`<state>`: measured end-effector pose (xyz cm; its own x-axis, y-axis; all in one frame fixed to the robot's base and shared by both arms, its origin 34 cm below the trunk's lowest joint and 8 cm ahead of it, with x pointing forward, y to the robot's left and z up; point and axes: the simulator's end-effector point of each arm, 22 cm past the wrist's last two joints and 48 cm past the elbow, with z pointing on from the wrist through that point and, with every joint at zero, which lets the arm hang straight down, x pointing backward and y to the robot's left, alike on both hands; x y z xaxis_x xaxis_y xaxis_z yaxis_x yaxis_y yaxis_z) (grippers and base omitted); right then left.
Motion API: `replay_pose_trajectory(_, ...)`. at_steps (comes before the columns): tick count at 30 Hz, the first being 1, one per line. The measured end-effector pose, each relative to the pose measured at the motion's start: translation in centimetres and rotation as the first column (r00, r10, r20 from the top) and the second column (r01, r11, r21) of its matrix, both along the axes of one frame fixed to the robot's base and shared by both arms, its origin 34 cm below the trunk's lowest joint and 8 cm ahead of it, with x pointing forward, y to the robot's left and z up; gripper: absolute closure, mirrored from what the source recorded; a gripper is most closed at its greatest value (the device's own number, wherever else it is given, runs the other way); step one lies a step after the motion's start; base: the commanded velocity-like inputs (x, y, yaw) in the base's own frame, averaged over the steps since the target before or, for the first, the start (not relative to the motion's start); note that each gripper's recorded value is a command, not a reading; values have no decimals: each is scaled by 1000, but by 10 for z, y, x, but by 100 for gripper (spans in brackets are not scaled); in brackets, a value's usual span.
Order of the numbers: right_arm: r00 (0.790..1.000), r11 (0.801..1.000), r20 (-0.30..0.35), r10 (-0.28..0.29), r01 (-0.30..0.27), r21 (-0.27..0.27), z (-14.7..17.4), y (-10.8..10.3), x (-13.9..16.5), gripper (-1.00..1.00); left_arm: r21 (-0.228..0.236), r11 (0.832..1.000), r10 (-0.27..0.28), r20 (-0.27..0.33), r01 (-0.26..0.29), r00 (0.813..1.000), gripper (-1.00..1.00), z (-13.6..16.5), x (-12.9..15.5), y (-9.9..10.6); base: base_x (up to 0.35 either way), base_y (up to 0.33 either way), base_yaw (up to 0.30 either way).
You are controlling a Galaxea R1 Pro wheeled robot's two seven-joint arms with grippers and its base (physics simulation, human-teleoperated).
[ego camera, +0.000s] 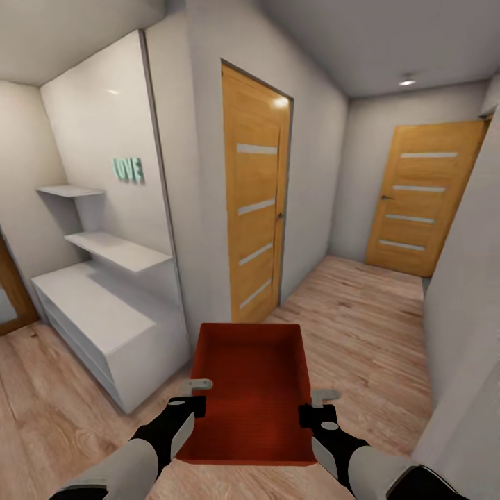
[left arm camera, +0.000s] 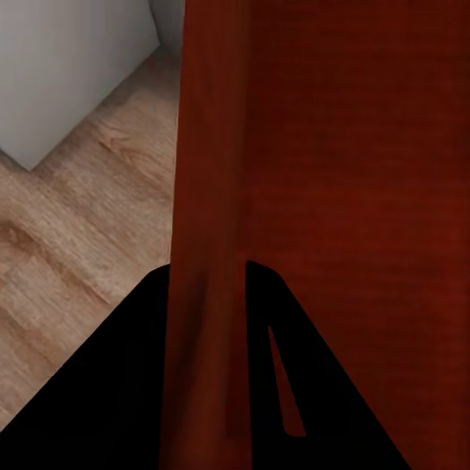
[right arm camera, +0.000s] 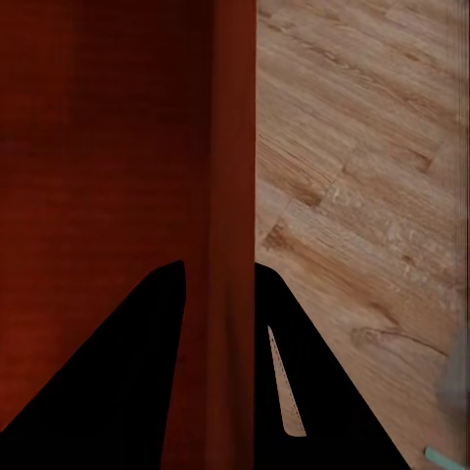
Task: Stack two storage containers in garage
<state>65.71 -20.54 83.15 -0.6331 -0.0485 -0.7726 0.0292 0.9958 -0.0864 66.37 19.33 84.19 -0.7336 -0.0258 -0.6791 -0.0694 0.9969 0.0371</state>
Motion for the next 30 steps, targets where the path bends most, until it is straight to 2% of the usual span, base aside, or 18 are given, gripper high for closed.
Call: replay_pose_trajectory(30, 1000, 1000, 0, 0, 0, 0, 0, 0, 0, 100, 0, 1000, 0, 0, 0, 1000, 100, 0, 0, 0, 324, 0, -236)
